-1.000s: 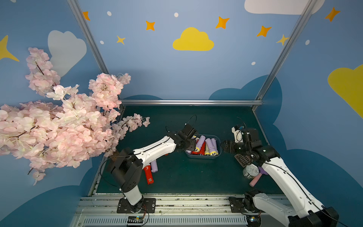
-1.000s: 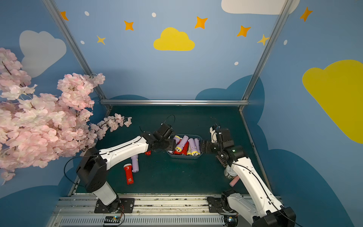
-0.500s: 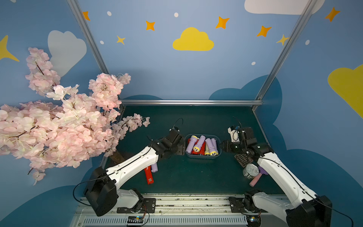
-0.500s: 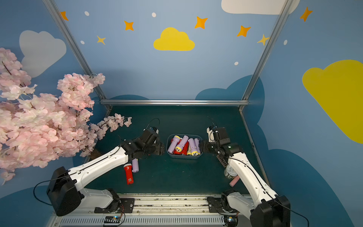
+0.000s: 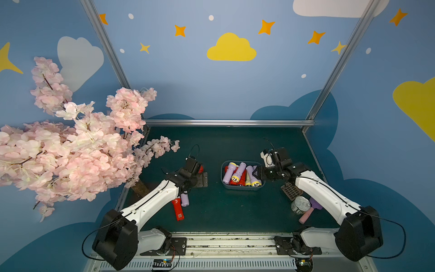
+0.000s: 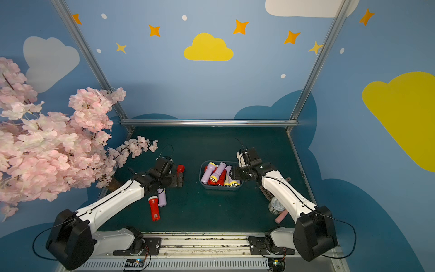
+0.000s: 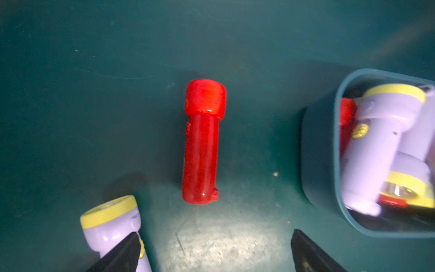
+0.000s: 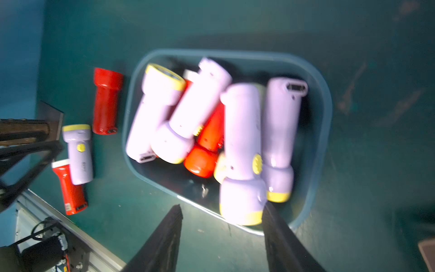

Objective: Put the flashlights into the storage boxes
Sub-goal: Pick up the flashlight from the center of the board.

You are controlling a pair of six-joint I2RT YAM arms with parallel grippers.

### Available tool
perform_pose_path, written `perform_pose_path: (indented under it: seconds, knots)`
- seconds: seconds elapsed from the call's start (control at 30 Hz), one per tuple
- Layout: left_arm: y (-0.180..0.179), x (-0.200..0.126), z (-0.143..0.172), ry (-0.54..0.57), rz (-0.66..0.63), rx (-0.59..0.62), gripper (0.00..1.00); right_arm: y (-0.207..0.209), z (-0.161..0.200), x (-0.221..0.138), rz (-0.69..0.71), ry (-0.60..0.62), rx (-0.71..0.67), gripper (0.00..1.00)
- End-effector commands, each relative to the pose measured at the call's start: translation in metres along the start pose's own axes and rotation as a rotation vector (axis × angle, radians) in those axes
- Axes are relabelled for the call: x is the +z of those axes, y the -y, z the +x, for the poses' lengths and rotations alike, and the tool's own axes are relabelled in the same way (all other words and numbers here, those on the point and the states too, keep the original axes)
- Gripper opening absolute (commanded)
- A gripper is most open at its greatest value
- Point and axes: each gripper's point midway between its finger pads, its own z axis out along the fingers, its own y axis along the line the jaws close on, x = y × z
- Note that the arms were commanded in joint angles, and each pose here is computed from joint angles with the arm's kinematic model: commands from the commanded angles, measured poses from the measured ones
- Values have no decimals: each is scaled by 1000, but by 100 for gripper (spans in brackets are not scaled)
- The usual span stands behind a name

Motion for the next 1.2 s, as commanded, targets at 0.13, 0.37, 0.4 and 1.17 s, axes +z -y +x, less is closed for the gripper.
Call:
perform_pose_path:
  seconds: [0.13,0.37,0.4,1.17]
  knots:
    - [4,32,3,-66,13,16,98,-4,-11,-3,25,15,-16,57]
    - [3,58,7,-129,-26,28,91,1,-13,-3,51,17,-30,57]
    - [2,61,7,-134,-31,30,88,1,-12,-2,53,13,-31,57]
    - [-2,95,8,-229,-58,45,43,11,-16,20,75,-38,-20,57]
